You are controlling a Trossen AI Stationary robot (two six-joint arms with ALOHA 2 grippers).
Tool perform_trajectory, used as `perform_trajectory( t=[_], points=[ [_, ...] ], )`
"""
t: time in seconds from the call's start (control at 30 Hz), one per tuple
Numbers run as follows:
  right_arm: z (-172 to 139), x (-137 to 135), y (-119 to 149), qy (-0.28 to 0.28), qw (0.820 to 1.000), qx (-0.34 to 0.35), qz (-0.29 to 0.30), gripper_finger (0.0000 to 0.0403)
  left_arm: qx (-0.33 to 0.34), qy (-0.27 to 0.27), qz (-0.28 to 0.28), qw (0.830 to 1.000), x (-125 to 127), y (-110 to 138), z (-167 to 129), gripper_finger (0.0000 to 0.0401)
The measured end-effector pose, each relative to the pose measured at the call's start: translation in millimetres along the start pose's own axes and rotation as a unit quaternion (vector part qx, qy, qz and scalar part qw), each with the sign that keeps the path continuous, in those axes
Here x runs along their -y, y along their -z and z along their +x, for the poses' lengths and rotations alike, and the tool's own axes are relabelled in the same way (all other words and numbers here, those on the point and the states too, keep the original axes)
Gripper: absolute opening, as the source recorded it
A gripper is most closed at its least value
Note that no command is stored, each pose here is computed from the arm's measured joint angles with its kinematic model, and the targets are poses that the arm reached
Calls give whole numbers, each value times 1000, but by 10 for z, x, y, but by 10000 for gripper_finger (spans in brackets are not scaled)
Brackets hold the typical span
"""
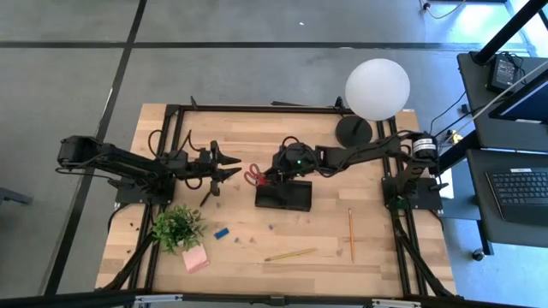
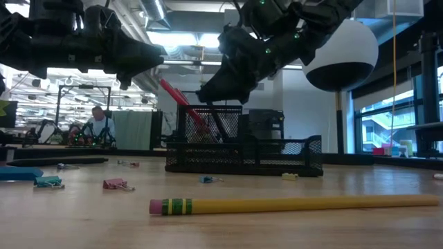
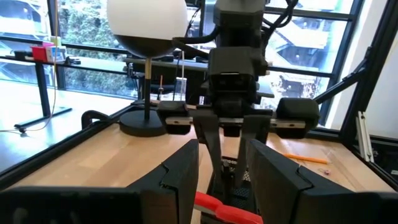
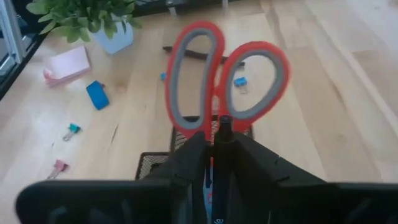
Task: Pick and place office supplies into organizer
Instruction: Put the black pen into the black desk organizer, then put the yellow pencil into the black desk organizer
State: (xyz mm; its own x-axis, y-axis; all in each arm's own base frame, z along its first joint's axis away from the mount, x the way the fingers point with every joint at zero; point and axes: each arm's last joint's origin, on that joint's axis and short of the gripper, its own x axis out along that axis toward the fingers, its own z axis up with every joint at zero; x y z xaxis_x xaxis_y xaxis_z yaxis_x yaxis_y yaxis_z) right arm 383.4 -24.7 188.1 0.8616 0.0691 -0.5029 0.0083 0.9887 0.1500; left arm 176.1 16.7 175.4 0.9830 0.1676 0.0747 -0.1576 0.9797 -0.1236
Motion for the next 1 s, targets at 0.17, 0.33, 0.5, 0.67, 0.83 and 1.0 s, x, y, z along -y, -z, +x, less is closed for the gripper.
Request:
perform_trajectory(
  t=[0.17, 0.33, 0.5, 0.67, 0.83, 1.0],
  points=[
    [11, -3, 9, -1, 1000, -1, 1, 82, 0, 0, 0, 1000, -1, 0, 0, 130],
    [11, -3, 11, -1, 1000, -2, 0, 82, 0, -1, 0, 1000, 0, 0, 0, 130],
    [11, -3, 11, -1, 1000, -2, 0, 83, 1, -4, 0, 1000, -2, -1, 0, 130],
    [11, -3, 12, -1, 1000, -2, -1, 83, 2, -10, 0, 1000, -6, -1, 0, 130],
    [11, -3, 12, -1, 1000, -2, -2, 83, 2, -15, 0, 1000, -9, -2, 0, 130],
    [10, -3, 10, -1, 1000, -2, -1, 101, 2, -15, 0, 1000, -9, -2, 0, 130]
  ],
)
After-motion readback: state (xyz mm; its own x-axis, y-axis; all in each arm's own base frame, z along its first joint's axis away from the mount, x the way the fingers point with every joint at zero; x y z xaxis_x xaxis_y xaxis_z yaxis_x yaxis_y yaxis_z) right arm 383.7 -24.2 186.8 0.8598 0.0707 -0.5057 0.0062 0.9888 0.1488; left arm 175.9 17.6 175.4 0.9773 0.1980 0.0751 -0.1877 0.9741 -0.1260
